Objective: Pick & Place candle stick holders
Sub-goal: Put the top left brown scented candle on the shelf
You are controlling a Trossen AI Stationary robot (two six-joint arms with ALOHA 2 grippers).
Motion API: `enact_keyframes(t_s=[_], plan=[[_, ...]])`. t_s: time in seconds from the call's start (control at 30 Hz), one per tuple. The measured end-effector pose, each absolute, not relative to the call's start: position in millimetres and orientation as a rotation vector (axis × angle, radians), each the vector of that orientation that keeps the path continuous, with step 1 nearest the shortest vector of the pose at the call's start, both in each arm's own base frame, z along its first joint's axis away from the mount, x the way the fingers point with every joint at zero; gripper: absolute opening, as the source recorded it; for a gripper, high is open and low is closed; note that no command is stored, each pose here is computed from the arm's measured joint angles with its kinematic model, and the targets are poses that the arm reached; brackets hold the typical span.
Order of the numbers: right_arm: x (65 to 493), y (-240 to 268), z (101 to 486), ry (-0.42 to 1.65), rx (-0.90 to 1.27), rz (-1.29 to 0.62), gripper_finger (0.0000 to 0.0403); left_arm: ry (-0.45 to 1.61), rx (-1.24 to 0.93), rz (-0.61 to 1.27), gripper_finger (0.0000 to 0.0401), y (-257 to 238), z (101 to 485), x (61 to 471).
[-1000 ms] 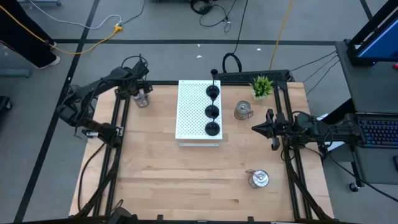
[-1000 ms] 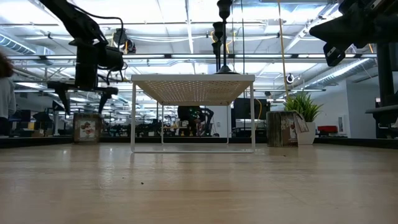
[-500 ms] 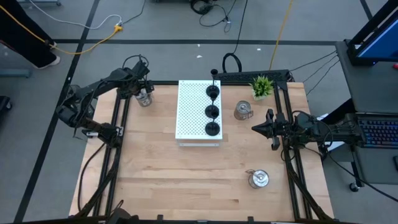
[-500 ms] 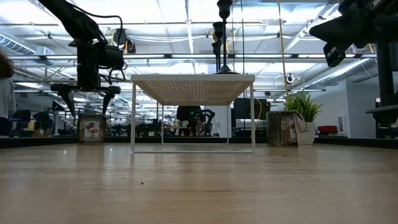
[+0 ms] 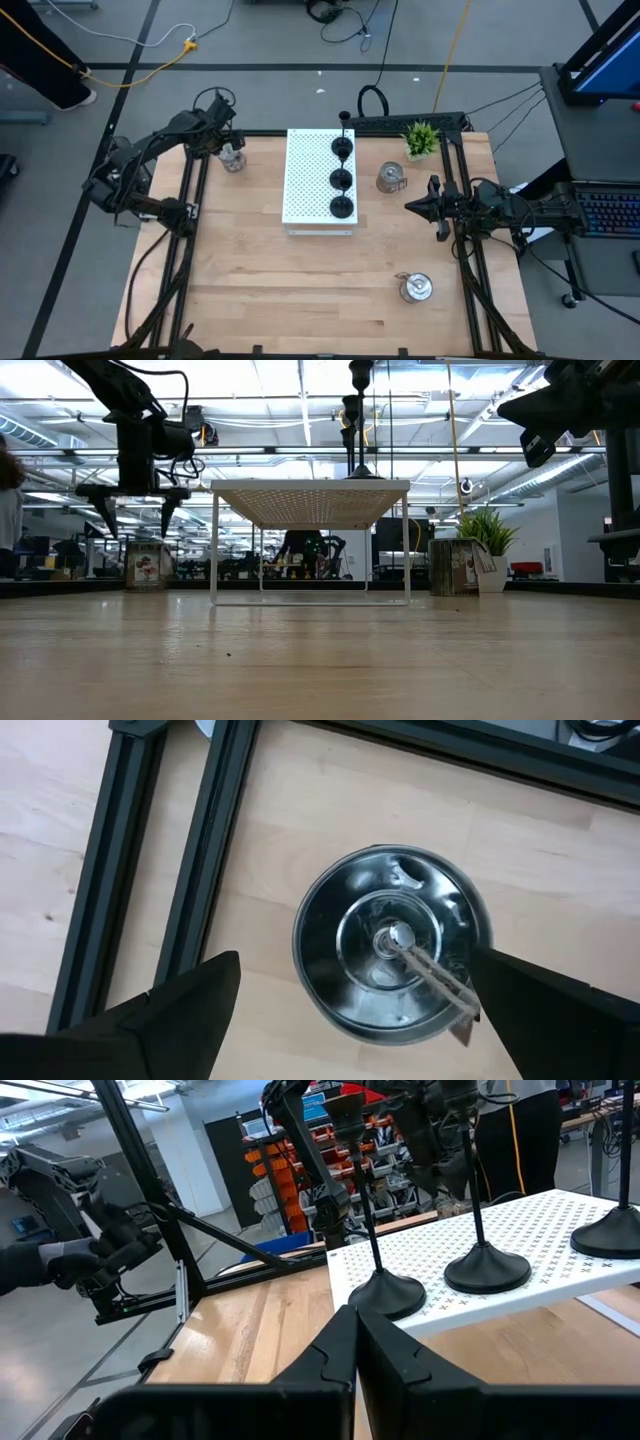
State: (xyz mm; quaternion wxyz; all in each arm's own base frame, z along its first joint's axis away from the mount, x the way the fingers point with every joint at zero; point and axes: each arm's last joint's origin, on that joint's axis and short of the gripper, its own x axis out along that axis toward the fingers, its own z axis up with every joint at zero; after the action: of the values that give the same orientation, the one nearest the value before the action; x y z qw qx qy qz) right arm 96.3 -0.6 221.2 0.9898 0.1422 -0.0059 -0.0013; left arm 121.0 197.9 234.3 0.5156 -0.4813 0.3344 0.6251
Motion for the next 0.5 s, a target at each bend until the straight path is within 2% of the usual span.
enact_keyframes(t_s=[0.5], plan=[[96.3,-0.6,221.2,-0.013,0.29,-0.003,0.0,0.761,-1.085,1.419,0.04,201.6,237.6,129.9]])
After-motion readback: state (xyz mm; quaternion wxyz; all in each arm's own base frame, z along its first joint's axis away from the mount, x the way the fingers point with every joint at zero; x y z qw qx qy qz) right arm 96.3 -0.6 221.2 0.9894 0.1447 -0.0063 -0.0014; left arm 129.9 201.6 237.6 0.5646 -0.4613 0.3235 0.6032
